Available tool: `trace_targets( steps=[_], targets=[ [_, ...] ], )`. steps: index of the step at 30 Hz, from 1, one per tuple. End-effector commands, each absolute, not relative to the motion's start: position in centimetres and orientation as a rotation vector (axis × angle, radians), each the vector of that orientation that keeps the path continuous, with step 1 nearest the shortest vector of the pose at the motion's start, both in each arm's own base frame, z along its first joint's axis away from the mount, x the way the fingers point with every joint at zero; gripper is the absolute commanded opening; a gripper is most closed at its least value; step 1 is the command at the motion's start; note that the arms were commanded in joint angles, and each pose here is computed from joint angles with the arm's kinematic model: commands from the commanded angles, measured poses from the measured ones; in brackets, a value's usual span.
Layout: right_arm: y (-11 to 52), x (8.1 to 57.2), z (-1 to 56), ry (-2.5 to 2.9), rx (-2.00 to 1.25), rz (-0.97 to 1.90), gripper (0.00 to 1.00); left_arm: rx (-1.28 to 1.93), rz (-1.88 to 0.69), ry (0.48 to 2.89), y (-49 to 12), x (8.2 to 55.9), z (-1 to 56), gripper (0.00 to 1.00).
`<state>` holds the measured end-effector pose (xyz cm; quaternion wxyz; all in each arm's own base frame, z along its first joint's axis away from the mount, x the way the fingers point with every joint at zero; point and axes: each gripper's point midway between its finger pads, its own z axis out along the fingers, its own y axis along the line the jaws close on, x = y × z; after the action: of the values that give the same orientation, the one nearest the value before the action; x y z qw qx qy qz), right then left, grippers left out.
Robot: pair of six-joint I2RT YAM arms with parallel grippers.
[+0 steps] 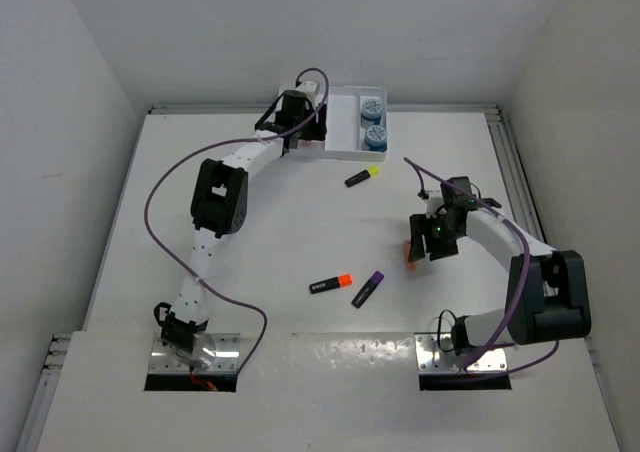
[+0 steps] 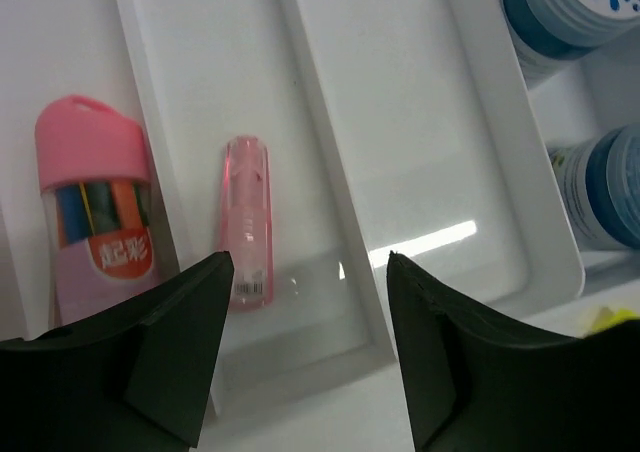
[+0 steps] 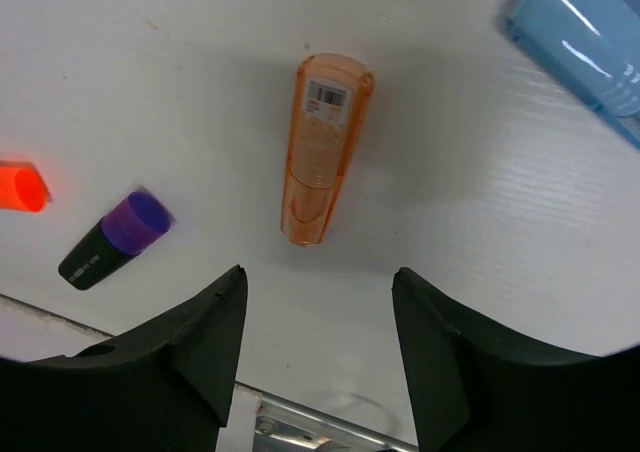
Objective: Sort the stationery into containers
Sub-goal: Place the stationery in the storage box, then pick up the stationery from the center of the board.
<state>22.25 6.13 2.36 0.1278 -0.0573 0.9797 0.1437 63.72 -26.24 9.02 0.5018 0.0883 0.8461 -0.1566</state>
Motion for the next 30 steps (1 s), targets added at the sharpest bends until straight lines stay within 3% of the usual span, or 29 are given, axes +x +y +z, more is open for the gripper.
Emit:
trace_targets(
  steps=[1, 6, 7, 14, 17, 21, 24, 28, 30],
  targets=[
    [6.9, 24.3, 3.1, 2.799, -0.187, 0.374, 0.60, 0.170, -0.460, 1.938, -26.2, 61.8, 18.6, 0.69],
    [7.3, 25.7, 2.5, 2.806, -0.195, 0.283, 0.64, 0.202, -0.532, 1.925, -25.5, 56.4, 22.8, 0.71],
    [7.5, 26.1, 2.6, 2.800, -0.210, 0.260, 0.64, 0.223, -0.525, 1.967, -25.0, 55.0, 20.9, 0.72],
    [6.9, 26.4, 0.5, 2.852, -0.269, 0.106, 0.60, 0.389, -0.578, 1.890, -22.6, 47.3, 25.1, 0.80],
    [6.9, 26.0, -0.6, 2.863, -0.309, 0.071, 0.55, 0.570, -0.748, 1.824, -23.5, 42.9, 26.9, 0.81],
    [7.3, 25.2, -1.5, 2.877, -0.346, 0.085, 0.30, 0.877, -0.834, 1.722, -24.2, 37.1, 27.4, 0.82],
    [9.7, 24.3, -0.1, 2.852, -0.412, 0.371, 0.20, 1.079, -0.875, 1.642, -24.1, 33.0, 26.7, 0.77],
    [14.9, 21.9, 6.7, 2.670, -0.494, 1.081, 0.13, 1.458, -0.803, 1.462, -24.7, 27.1, 24.9, 0.74],
    [15.4, 21.0, 9.6, 2.609, -0.535, 1.233, 0.07, 1.595, -0.814, 1.420, -25.0, 23.7, 23.8, 0.73]
  ],
)
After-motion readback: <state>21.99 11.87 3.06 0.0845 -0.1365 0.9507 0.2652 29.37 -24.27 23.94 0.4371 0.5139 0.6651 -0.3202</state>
